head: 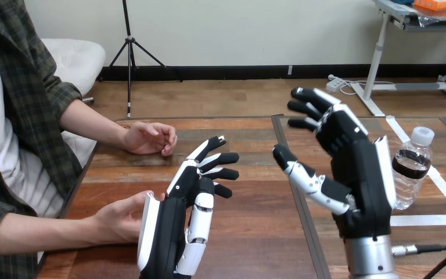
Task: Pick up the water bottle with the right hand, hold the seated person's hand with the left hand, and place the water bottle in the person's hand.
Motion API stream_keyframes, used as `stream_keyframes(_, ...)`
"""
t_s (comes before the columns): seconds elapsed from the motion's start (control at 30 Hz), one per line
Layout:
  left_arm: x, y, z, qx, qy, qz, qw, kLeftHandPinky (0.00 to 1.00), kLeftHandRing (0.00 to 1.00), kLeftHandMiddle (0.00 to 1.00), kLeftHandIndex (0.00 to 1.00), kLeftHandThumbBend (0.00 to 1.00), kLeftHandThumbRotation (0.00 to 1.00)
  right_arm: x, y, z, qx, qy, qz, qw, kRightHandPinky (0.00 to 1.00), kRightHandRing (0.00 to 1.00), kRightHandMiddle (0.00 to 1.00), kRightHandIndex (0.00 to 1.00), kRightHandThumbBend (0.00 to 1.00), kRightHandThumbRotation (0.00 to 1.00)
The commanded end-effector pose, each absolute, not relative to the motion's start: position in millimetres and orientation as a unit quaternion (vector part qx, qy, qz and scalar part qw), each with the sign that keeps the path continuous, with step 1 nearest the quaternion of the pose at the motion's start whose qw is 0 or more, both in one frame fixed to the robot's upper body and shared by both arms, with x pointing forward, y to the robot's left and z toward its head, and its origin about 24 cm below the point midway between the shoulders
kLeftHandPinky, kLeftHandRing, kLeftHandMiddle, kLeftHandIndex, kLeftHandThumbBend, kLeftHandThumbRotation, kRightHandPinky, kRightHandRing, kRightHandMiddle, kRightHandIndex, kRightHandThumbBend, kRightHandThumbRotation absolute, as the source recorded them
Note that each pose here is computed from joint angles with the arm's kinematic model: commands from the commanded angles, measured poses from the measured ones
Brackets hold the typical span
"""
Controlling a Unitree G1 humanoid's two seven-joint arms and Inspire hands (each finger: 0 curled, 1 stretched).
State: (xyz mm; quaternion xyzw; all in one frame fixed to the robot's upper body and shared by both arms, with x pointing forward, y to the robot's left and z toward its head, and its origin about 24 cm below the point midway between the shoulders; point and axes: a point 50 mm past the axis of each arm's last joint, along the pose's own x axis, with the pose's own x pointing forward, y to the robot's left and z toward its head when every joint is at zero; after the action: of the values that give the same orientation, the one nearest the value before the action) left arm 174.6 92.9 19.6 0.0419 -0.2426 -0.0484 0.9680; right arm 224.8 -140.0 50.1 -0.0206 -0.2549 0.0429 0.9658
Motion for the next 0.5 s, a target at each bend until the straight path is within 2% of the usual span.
stream_keyframes(0.0, 183.7, 91.9, 32.0, 0.038, -0.277, -0.045, 0.959, 0.52, 0.66, 0.74, 0.83, 0.08, 1.00, 241.1, -141.7, 77.6, -0.016, -0.322, 0.045, 0.945, 0.67, 0.77, 0.81, 0.76, 0.59, 0.02)
stream_keyframes(0.07, 183.8, 91.8, 32.0, 0.038, -0.277, -0.046, 0.959, 0.53, 0.66, 0.74, 0.83, 0.08, 1.00, 241.8, -143.1, 79.2, -0.020, -0.328, 0.042, 0.943, 0.69, 0.78, 0.81, 0.75, 0.60, 0.01)
stream_keyframes(0.1, 184.3, 91.4, 32.0, 0.037, -0.277, -0.046, 0.959, 0.53, 0.66, 0.74, 0.83, 0.08, 1.00, 245.3, -150.1, 87.0, -0.065, -0.349, 0.026, 0.934, 0.72, 0.79, 0.81, 0.75, 0.62, 0.00)
stream_keyframes(0.2, 185.1, 90.7, 32.1, 0.036, -0.277, -0.047, 0.959, 0.53, 0.67, 0.74, 0.83, 0.08, 1.00, 250.7, -162.3, 101.3, -0.146, -0.384, -0.003, 0.912, 0.77, 0.81, 0.81, 0.75, 0.66, 0.05)
stream_keyframes(0.47, 186.3, 90.1, 31.7, 0.034, -0.276, -0.046, 0.960, 0.53, 0.67, 0.75, 0.83, 0.08, 1.00, 255.7, -173.3, 109.5, -0.216, -0.388, -0.036, 0.895, 0.82, 0.83, 0.82, 0.77, 0.71, 0.18)
